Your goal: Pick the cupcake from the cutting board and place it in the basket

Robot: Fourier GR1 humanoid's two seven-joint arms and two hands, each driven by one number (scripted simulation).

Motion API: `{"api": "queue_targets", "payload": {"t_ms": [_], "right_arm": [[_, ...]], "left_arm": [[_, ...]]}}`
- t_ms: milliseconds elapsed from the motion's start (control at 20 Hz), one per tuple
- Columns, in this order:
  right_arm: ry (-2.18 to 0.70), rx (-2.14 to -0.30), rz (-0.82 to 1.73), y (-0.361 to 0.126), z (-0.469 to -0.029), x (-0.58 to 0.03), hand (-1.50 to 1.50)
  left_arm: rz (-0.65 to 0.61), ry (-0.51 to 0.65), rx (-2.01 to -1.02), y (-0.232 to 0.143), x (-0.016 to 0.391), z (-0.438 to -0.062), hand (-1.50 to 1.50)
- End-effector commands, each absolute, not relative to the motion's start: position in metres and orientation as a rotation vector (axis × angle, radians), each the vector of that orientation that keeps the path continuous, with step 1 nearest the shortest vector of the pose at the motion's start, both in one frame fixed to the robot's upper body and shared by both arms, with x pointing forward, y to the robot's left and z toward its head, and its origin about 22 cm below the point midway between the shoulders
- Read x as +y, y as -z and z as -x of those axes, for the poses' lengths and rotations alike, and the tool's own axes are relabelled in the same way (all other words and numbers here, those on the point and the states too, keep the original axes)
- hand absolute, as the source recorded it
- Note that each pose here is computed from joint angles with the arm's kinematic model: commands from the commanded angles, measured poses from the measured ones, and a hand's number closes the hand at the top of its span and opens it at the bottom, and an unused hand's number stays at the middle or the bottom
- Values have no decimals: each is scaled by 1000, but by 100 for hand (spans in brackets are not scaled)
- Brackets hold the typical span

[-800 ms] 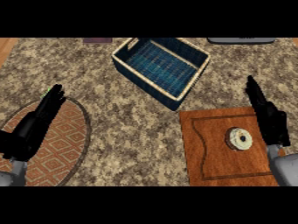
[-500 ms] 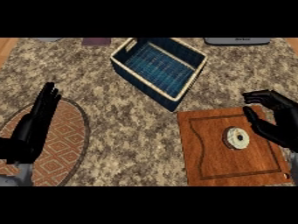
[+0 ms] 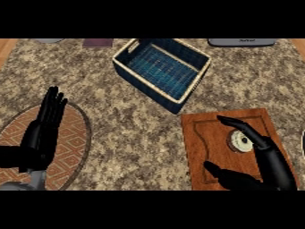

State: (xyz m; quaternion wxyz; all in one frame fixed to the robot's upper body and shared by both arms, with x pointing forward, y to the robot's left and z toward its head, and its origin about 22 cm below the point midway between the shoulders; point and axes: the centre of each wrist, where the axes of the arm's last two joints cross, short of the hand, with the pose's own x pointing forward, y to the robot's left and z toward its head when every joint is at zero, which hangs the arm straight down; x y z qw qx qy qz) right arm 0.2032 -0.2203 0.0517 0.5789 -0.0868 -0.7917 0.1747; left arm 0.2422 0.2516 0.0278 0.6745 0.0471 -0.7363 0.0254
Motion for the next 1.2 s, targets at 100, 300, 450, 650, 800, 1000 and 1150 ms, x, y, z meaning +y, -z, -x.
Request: {"api": "queue_targets", "payload": {"t_ms": [100,300,450,650,800,1000,1150], "right_arm": [[-408,-1704,754,-78,-199,-263,-150],[-566,-1481,959,-107,-188,-281,-150],[-775,-1301,1016,-143,-184,-289,-150],[-908,-1140,961,-186,-172,-271,-150],[-962,-1097,847,-215,-165,-261,-150],[-946,-1073,800,-242,-168,-244,-150],[-919,-1023,831,-234,-172,-232,-150]], "left_arm": [[-131,-82,-1654,-32,251,-244,0],[-135,-74,-1654,-29,249,-238,0],[-125,-69,-1661,-34,249,-244,0],[-114,-69,-1670,-24,240,-236,0],[-94,-61,-1671,-30,230,-244,0],[-78,-44,-1672,-44,227,-257,0],[-82,-48,-1682,-33,212,-236,0]]}}
